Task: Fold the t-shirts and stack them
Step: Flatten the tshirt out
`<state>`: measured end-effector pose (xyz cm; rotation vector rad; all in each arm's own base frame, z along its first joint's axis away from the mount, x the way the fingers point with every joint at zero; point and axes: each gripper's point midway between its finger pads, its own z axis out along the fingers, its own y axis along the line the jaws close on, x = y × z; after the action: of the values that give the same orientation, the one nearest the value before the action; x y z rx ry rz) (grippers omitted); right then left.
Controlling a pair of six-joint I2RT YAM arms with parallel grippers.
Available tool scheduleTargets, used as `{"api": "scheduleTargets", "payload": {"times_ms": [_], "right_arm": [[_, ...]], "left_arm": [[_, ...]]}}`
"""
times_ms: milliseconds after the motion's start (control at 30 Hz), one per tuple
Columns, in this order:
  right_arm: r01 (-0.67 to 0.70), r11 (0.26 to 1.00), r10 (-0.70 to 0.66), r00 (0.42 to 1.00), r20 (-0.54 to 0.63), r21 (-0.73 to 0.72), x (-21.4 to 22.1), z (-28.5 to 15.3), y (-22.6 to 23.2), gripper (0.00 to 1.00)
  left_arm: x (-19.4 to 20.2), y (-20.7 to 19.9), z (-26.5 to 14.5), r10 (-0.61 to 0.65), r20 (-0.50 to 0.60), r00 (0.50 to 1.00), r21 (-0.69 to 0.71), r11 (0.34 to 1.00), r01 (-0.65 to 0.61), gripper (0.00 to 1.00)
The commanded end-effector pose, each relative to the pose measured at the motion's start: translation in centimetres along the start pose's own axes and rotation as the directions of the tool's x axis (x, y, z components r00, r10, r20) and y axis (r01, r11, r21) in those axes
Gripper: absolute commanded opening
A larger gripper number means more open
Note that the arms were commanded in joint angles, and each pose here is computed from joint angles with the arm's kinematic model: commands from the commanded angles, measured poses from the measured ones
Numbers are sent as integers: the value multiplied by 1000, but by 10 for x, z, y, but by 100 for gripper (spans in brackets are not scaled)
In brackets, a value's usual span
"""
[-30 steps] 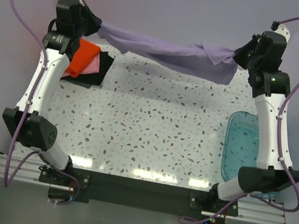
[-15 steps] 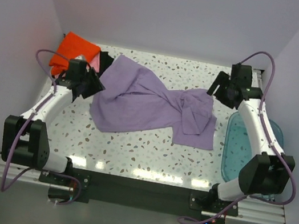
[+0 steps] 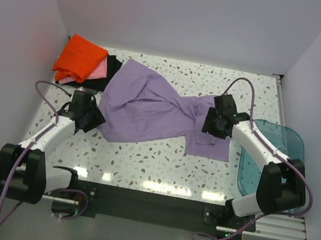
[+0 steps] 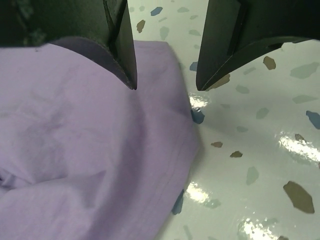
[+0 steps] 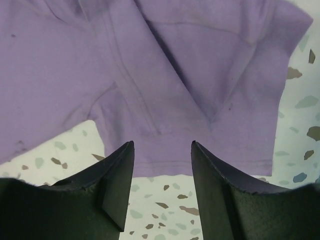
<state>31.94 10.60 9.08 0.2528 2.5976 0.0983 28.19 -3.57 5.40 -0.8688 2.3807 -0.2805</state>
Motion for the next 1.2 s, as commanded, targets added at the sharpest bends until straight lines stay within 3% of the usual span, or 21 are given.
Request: {"api": "scheduleTargets", "payload": {"times_ms": [0,367,433,467,500,567,600,667,700,767,800,833,867,900,933,967,1000,1033,1100,1133,1167], "right_arm": [[-25,997,21,998,56,72,1,16,-9,53],[-7,988,-1,999,49,154,8,56,-18,53],[-2,987,-5,999,40,160,7,62,-16,43],[-5,988,-2,999,45,156,5,62,-14,35],[-9,988,1,999,54,154,0,59,-13,18],[1,985,-9,999,46,174,-5,51,-15,4],[-9,981,-11,995,101,192,-29,40,-12,0],[-3,980,-29,987,160,197,-58,24,-8,0],[-40,985,-1,972,237,170,-97,9,-1,0],[-12,985,-20,982,186,171,-119,19,2,0],[-55,990,17,959,283,128,-180,-5,12,0],[-26,986,-11,974,227,162,-186,24,12,0],[-51,992,12,949,315,114,-236,-1,23,0],[-78,992,41,944,327,100,-259,0,15,0],[-62,998,51,956,288,27,-268,12,26,1],[-52,997,44,989,142,56,-246,59,19,2],[-78,996,86,958,273,-40,-293,26,27,3],[-92,993,108,959,262,-72,-294,27,29,2],[-109,993,114,973,202,-36,-274,35,19,0],[-97,990,123,952,280,-104,-289,37,31,0],[-112,992,121,979,163,-60,-236,69,17,0]], "left_arm": [[-1,2,1,-17,39,999,4,1000,17,56],[1,-3,2,26,34,999,49,998,-28,56],[-1,-6,1,31,36,999,58,998,-33,56],[-1,-6,1,35,35,999,59,998,-37,56],[-1,-7,1,38,37,999,60,997,-40,56],[-4,-9,0,48,42,998,63,997,-51,56],[-6,-9,-1,54,49,997,62,996,-57,56],[-11,-11,-3,68,64,996,59,996,-72,56],[-14,-11,-3,72,72,995,58,995,-76,57],[-21,-18,-2,81,87,993,69,994,-87,57],[-24,-20,-2,83,87,993,74,993,-90,57],[-30,-27,0,85,89,992,77,993,-91,57],[-34,-29,1,83,89,993,74,993,-90,57],[-37,-34,1,81,90,993,82,993,-89,57],[-44,-41,2,77,96,992,92,992,-86,57],[-45,-44,3,78,93,993,96,992,-87,57],[-47,-47,4,78,92,993,103,991,-87,57],[-48,-48,5,77,88,993,102,991,-86,57],[-42,-48,8,73,67,995,114,990,-80,57],[-41,-49,9,64,67,996,119,990,-71,57],[-37,-50,10,62,54,997,134,989,-69,57]]}}
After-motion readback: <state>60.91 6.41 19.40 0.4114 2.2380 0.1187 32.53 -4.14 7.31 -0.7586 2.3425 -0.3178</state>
